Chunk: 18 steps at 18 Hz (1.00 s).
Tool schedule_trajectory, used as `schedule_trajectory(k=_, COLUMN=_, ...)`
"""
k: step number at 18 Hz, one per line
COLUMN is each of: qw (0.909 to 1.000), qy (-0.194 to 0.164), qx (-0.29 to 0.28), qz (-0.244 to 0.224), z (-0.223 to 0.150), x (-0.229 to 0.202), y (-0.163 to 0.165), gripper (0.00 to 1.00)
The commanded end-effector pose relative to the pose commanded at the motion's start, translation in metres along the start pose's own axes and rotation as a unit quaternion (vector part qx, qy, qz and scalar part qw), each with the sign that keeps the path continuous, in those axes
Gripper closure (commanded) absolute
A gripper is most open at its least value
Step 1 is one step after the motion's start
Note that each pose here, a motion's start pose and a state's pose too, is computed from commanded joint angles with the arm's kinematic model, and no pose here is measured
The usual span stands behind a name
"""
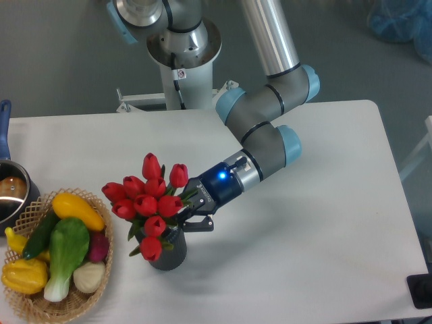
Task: Insert the flowers into the vase
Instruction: 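Push the bouquet further down into the vase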
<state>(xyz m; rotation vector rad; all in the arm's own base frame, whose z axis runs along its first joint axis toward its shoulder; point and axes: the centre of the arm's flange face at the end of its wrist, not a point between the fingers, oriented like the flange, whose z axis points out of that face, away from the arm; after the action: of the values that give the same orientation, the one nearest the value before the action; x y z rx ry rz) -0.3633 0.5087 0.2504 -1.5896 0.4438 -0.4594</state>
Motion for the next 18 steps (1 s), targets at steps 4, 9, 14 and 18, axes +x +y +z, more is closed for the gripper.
schedule_trajectory(k=4, qw=1.0, qy=-0.001, qx=0.0, qz=-0.001, z=-0.0009, x=-0.0003, y=0.0002, gripper=0.5)
schedule_trajectory(k=9, qw=0.9999, qy=-0.001, qx=-0.011, qz=0.0, z=-0.0018, x=-0.0005, y=0.0015, gripper=0.43)
schedule_trajectory(k=14, qw=0.9999, qy=-0.002, qx=-0.011, qz=0.003, z=-0.0028, x=-0.0011, y=0.0001, gripper=0.27)
schedule_trajectory(k=18, qw=0.9997, qy=-0.001, qx=-0.022, qz=0.004, z=-0.0021, x=-0.0006, y=0.0013, gripper=0.23)
